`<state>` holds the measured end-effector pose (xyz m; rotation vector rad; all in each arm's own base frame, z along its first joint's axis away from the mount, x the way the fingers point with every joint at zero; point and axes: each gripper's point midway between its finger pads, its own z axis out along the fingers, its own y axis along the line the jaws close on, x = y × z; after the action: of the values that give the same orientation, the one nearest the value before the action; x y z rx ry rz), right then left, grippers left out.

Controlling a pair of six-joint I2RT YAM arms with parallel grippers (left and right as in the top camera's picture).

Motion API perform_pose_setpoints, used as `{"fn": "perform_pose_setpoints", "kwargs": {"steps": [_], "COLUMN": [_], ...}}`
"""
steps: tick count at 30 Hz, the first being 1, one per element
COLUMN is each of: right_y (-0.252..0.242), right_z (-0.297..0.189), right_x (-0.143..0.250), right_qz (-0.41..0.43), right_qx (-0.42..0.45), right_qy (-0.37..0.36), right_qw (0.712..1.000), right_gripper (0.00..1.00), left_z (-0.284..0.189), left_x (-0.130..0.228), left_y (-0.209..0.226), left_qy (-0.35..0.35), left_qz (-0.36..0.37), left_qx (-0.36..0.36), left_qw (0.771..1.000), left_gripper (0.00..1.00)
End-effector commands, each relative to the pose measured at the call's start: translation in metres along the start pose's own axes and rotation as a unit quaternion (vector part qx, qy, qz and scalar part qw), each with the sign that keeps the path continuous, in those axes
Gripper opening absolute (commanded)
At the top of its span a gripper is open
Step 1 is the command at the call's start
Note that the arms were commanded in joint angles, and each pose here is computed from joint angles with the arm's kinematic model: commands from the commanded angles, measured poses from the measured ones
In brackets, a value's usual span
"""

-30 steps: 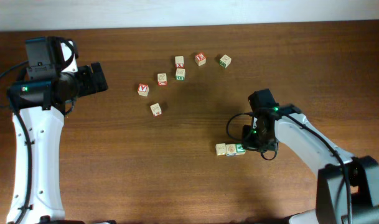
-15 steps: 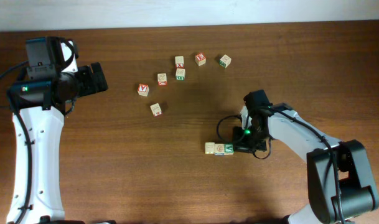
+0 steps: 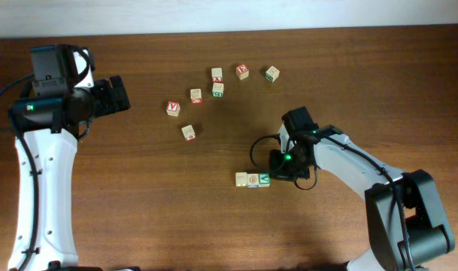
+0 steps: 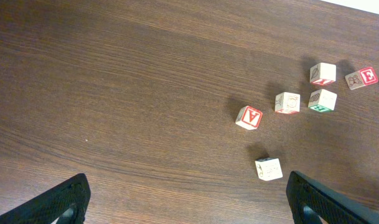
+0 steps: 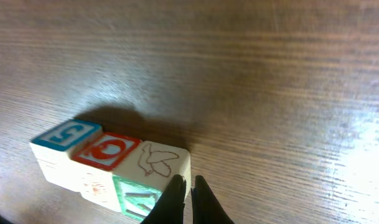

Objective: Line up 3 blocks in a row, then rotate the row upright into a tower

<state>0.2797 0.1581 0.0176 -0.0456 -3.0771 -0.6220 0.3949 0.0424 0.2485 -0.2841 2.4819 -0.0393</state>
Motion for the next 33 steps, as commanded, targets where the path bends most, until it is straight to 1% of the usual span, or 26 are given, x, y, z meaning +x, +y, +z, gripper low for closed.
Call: {"fn": "perform_pose_setpoints", "kwargs": {"steps": [1,4,6,7,9,10,11,12,14,15,17,22,25,29,33], "right_y": [0.006,0.025,0.050,0.064,0.089,0.093,0.089,0.088,0.089,0.083,0.071,0.057,0.042,0.037,0.036], "right_z": [-0.011,-0.035,-0.044,-0.045,-0.035,-0.028,-0.019,-0.015,-0.004,0.000,0.006,0.012,0.031,0.029,0.029], "right_x": [-0.019,-0.037,-0.037,-0.033,-0.010,0.003,0.016,0.025,0.045,0.054,0.063,0.057,0.061,0.048,0.045], "right_qz": [-0.006,-0.021,-0.045,-0.058,-0.073,-0.066,-0.056,-0.055,-0.061,-0.049,-0.040,-0.025,0.000,0.018,0.022], "right_qx": [0.010,0.008,-0.004,-0.010,-0.009,0.009,0.050,0.071,0.091,0.111,0.138,0.152,0.164,0.155,0.153], "right_qy": [-0.029,-0.044,-0.044,-0.040,-0.017,-0.003,0.003,0.005,0.020,0.026,0.033,0.035,0.074,0.063,0.060], "right_qw": [1.000,0.999,0.998,0.997,0.997,0.998,0.997,0.996,0.994,0.992,0.989,0.987,0.984,0.986,0.986], "right_gripper": [0.07,0.08,0.07,0.07,0.04,0.04,0.04,0.04,0.04,0.04,0.04,0.04,0.04,0.04,0.04], "left_z": [-0.003,-0.003,-0.003,-0.003,-0.003,-0.003,-0.003,-0.003,-0.003,-0.003,-0.003,-0.003,-0.003,-0.003,-0.003], "left_x": [-0.006,-0.006,-0.006,-0.005,-0.006,-0.006,-0.005,-0.005,-0.006,-0.006,-0.006,-0.006,-0.006,-0.006,-0.006], "left_y": [0.001,0.001,0.001,0.001,0.001,0.001,0.001,0.001,0.001,0.001,0.001,0.001,0.001,0.001,0.001], "left_qy": [-0.008,-0.008,-0.008,-0.008,-0.008,-0.008,-0.008,-0.008,-0.008,-0.008,-0.008,-0.008,-0.008,-0.008,-0.008], "left_qz": [-0.006,-0.006,-0.006,-0.006,-0.006,-0.006,-0.006,-0.006,-0.006,-0.006,-0.006,-0.006,-0.006,-0.006,-0.006], "left_qx": [-0.002,-0.002,-0.002,-0.002,-0.002,-0.002,-0.002,-0.002,-0.002,-0.002,-0.002,-0.002,-0.002,-0.002,-0.002], "left_qw": [1.000,1.000,1.000,1.000,1.000,1.000,1.000,1.000,1.000,1.000,1.000,1.000,1.000,1.000,1.000], "left_gripper": [0.99,0.99,0.99,0.99,0.99,0.99,0.99,0.99,0.99,0.99,0.99,0.99,0.99,0.99,0.99]}}
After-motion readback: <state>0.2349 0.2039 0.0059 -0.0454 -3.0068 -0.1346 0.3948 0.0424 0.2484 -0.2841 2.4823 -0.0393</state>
